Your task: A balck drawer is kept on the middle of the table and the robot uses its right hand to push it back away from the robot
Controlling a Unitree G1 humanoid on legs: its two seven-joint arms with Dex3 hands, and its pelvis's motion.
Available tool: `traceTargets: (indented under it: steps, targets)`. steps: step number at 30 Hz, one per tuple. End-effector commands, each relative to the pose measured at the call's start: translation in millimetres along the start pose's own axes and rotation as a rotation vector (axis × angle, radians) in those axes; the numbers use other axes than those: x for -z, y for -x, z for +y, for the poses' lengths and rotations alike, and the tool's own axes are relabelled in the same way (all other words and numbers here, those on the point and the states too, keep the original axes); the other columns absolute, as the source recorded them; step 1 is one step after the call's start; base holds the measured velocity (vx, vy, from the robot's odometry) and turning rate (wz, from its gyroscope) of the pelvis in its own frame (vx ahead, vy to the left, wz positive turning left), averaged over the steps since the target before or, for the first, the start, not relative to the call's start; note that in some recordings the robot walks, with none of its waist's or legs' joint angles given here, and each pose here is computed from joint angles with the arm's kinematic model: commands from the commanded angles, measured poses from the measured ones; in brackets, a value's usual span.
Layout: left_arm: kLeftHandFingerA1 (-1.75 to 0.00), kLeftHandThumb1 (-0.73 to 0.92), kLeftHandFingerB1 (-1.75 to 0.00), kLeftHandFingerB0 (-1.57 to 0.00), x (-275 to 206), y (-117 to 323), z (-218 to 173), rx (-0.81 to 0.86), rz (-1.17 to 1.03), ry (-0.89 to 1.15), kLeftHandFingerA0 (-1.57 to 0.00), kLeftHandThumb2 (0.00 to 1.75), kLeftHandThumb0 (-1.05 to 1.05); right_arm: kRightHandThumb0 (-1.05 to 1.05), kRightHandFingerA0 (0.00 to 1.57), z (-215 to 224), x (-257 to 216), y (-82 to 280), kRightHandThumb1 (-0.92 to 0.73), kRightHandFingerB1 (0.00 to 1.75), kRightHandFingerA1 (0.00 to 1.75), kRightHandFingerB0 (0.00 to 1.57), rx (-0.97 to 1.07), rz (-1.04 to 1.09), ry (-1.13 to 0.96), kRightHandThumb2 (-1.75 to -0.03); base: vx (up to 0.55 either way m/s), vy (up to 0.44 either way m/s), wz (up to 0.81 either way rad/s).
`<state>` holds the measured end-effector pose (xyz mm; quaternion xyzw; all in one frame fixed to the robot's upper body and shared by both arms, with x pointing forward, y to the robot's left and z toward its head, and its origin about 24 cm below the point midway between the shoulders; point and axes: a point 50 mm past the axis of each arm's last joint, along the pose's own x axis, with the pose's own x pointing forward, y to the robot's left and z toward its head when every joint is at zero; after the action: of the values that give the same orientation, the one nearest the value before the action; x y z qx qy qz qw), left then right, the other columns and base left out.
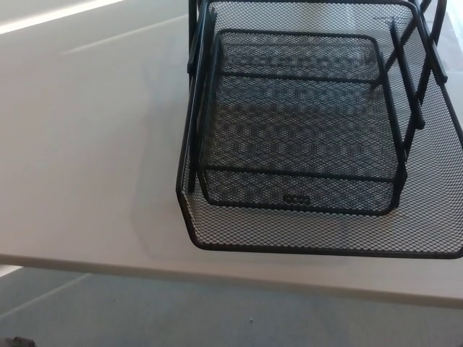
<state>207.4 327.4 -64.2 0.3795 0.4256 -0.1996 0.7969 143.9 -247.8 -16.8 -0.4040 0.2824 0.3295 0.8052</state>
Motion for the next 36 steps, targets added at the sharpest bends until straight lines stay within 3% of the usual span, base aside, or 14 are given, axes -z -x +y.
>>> traceTargets:
  steps: [1,7,19,36]
  targets:
    - [-0.38,0.75,-0.33,-0.34,5,4,5,0.011,0.005,-0.031,-0.49,0.63,-0.56,-0.51,0.49,-15,-89,104,-0.74,0.37,0.41,0.38,-0.299,-0.563,0.108,-0.63,0.0,0.0,0.0]
    - [-0.38,0.75,-0.32,-0.33,4,4,5,0.012,-0.001,-0.035,-0.5,0.63,-0.56,-0.51,0.49,-19,-119,126,-0.74,0.36,0.41,0.39,-0.331,-0.67,0.179,-0.63,0.0,0.0,0.0]
    - [-0.38,0.74,-0.32,-0.34,4,3,3,0.019,-0.005,-0.013,-0.51,0.63,-0.55,-0.48,0.49,-17,-156,127,-0.75,0.36,0.43,0.38,-0.407,-0.71,0.322,-0.62,0.0,0.0,0.0]
    - [-0.39,0.75,-0.32,-0.33,1,2,2,0.021,-0.005,-0.022,-0.49,0.63,-0.55,-0.49,0.56,-19,-175,83,-0.8,0.37,0.44,0.42,-0.521,-0.669,0.369,-0.62,0.0,0.0,0.0]
